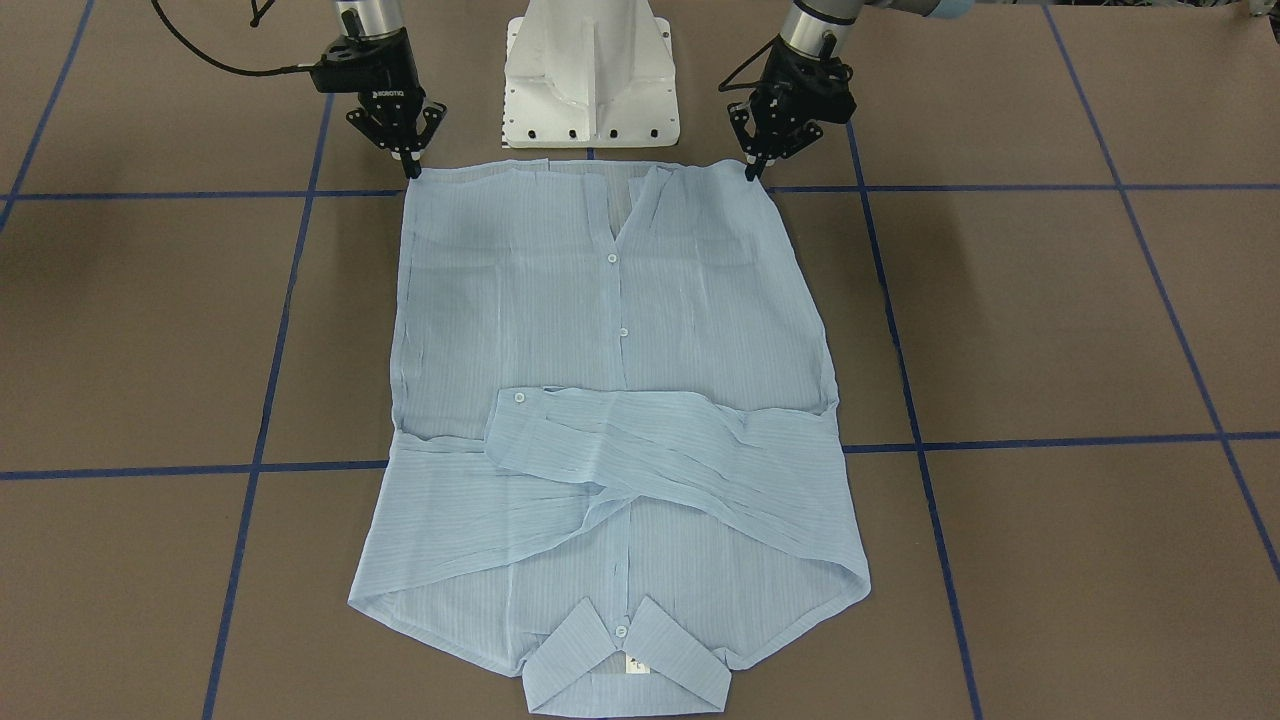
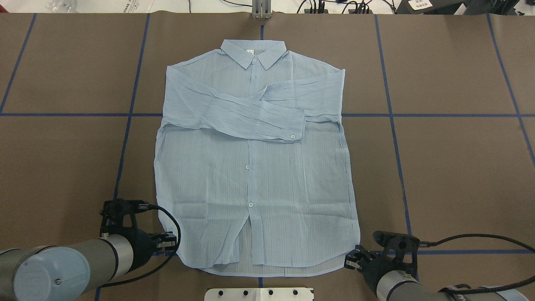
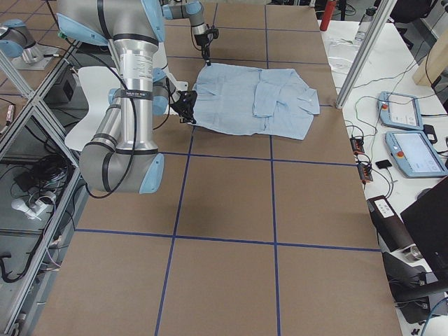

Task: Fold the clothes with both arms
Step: 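Grasp the hem corners nearest the robot with both grippers, then lift the hem with both grippers and fold it toward the collar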

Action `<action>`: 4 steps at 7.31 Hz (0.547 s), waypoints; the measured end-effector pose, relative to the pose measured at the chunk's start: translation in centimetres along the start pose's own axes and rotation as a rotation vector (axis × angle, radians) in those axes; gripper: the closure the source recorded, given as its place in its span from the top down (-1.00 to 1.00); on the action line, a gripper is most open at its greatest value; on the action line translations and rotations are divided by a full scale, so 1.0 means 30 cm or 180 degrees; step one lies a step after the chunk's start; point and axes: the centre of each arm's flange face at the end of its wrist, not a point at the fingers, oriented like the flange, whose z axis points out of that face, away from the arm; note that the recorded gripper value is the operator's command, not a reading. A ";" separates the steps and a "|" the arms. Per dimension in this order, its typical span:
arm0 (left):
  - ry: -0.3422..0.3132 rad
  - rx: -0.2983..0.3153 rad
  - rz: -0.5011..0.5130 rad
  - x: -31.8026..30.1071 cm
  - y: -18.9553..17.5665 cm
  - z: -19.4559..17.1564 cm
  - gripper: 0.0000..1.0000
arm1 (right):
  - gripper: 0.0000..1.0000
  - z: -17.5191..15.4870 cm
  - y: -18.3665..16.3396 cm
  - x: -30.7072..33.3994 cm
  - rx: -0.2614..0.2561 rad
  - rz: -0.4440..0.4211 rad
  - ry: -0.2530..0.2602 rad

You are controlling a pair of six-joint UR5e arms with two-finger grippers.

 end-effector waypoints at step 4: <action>0.0408 -0.0420 0.0011 0.055 -0.041 -0.516 -1.00 | -1.00 -0.504 -0.228 -0.084 -0.0413 0.0147 -0.0148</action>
